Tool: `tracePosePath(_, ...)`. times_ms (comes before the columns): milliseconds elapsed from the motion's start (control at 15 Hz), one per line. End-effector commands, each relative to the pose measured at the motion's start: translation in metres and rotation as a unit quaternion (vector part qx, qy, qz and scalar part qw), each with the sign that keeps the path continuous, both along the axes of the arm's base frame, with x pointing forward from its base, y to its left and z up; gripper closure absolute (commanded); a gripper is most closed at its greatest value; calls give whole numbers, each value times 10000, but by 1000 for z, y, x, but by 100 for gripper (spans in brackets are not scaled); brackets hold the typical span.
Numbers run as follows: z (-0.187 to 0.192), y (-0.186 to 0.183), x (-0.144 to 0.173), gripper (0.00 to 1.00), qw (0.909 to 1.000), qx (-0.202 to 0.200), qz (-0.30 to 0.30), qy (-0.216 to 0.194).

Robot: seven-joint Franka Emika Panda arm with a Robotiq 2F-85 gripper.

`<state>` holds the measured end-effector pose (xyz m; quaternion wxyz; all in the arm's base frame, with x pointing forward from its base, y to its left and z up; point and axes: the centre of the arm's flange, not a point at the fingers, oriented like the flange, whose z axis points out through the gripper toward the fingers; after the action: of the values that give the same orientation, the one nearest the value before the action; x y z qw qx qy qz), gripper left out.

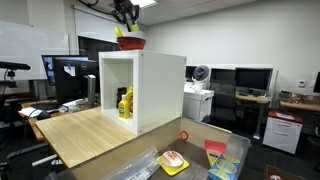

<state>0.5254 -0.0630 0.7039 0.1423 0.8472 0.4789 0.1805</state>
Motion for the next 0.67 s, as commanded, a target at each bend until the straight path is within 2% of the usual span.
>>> tracePosePath(0, 7, 13, 12, 93, 9998, 80, 123, -94)
tracePosePath(600, 6, 30, 22, 93, 9995, 115, 283, -87)
